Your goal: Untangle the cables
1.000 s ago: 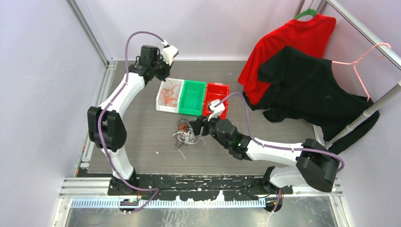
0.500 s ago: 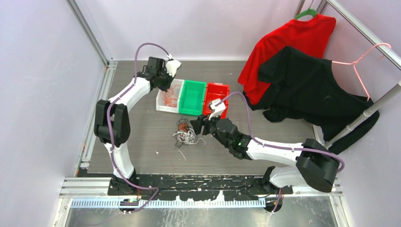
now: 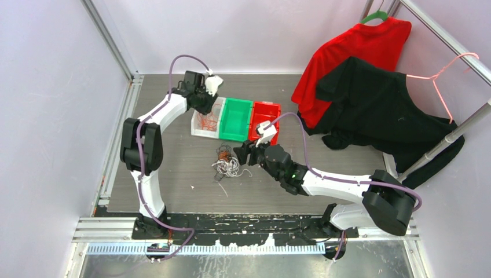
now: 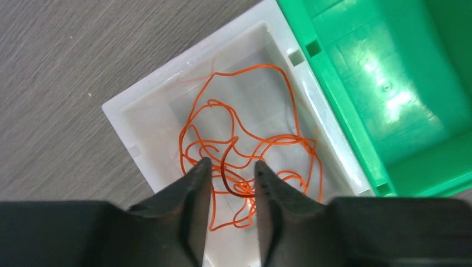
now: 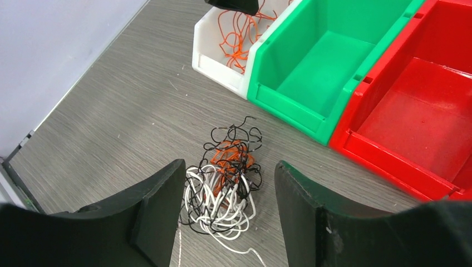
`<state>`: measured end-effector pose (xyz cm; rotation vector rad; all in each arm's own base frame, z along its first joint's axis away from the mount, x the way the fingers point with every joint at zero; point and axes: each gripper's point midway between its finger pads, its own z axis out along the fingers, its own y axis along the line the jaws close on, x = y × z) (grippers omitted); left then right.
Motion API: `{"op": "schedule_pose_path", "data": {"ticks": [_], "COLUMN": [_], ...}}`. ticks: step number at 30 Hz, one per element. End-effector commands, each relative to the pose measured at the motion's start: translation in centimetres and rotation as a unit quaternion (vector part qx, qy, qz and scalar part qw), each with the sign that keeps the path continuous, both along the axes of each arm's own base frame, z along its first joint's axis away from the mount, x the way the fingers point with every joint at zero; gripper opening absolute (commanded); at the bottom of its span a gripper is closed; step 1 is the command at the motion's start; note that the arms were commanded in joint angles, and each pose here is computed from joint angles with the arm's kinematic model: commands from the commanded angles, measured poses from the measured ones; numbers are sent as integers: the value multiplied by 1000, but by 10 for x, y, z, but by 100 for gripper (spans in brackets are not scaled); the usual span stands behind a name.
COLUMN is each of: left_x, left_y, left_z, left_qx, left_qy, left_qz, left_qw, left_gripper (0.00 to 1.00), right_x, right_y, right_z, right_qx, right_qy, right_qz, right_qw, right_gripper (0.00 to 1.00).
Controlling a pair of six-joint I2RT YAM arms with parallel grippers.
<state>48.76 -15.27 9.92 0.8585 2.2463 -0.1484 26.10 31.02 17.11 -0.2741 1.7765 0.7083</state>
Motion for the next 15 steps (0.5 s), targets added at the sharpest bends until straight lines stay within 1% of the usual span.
{"op": "schedule_pose_path", "data": {"ticks": [1, 3, 7, 8, 10, 13, 14, 15], "left_x": [8, 0, -19, -27, -41, -67, -77, -87], "left_y": [-6, -9, -12, -13, -14, -15, -14, -14], "left_z": [56, 73, 105, 109, 117, 122, 122, 121], "left_qx": [-37, -50, -72, -75, -82, -90, -93, -96], "left_qy": [-32, -31, -28, -21, -9, 13, 19, 25], "left_qz": [-4, -12, -32, -36, -46, -63, -68, -75], "left_qw": [999, 998, 996, 996, 996, 994, 993, 992], "left_gripper": [42, 52, 79, 83, 86, 87, 90, 91], "right_x": [6, 2, 0, 0, -1, -4, -6, -8], "right_y": [6, 10, 11, 11, 11, 13, 14, 16], "right_z": [27, 27, 25, 24, 23, 20, 19, 16], "right_qx": [32, 33, 29, 28, 26, 23, 22, 21], "right_qy": [-18, -16, -12, -10, -7, -1, 2, 6], "right_qz": [-2, 15, 20, 22, 25, 36, 40, 47], "right_qw": [999, 999, 999, 999, 999, 999, 999, 999], "right_gripper": [65, 65, 65, 65, 65, 65, 65, 65]}}
